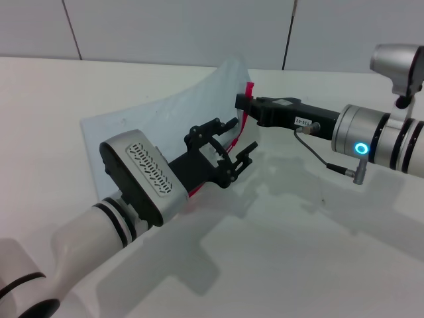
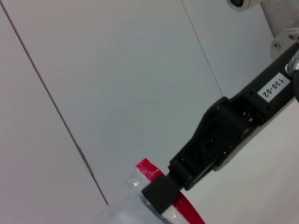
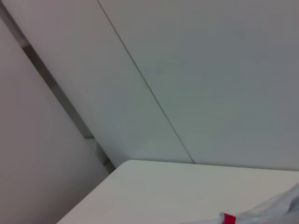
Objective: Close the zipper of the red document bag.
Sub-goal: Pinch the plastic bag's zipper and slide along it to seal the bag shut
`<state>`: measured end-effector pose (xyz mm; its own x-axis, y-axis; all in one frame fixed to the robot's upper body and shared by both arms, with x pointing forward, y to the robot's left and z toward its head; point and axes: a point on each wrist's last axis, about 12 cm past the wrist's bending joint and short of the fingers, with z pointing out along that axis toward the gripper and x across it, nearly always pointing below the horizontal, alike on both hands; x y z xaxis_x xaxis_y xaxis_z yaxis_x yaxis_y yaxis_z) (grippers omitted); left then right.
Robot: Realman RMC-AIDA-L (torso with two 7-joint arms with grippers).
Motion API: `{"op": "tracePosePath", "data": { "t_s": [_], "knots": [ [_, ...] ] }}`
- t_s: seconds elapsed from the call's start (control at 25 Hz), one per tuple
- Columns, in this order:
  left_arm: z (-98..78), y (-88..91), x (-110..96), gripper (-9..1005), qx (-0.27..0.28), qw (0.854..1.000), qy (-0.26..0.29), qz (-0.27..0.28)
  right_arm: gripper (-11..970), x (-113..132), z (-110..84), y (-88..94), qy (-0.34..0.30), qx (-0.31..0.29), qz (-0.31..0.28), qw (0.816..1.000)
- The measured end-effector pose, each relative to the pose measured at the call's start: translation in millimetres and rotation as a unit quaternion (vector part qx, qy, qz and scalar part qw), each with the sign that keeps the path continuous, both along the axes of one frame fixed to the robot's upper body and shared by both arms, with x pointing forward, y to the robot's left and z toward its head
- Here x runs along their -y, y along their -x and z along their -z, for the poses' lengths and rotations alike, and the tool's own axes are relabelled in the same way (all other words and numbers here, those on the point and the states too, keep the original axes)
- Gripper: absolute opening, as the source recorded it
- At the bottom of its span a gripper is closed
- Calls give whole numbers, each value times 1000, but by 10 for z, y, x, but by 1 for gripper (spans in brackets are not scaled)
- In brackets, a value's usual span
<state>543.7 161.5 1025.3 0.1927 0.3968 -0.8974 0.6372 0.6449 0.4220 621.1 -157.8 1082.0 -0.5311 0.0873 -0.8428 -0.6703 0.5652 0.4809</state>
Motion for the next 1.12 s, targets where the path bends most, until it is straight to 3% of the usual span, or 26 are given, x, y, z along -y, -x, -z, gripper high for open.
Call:
{"op": "tracePosePath", "data": {
  "t_s": [0.56,1.12],
  "knots": [
    [16,33,29,412,16,1000,-21,7,14,-42,-35,24,-11,5,-17,1000],
    [10,74,22,322,24,1000,-12,6,13,57,24,39,-11,-3,4,1000]
  ]
}}
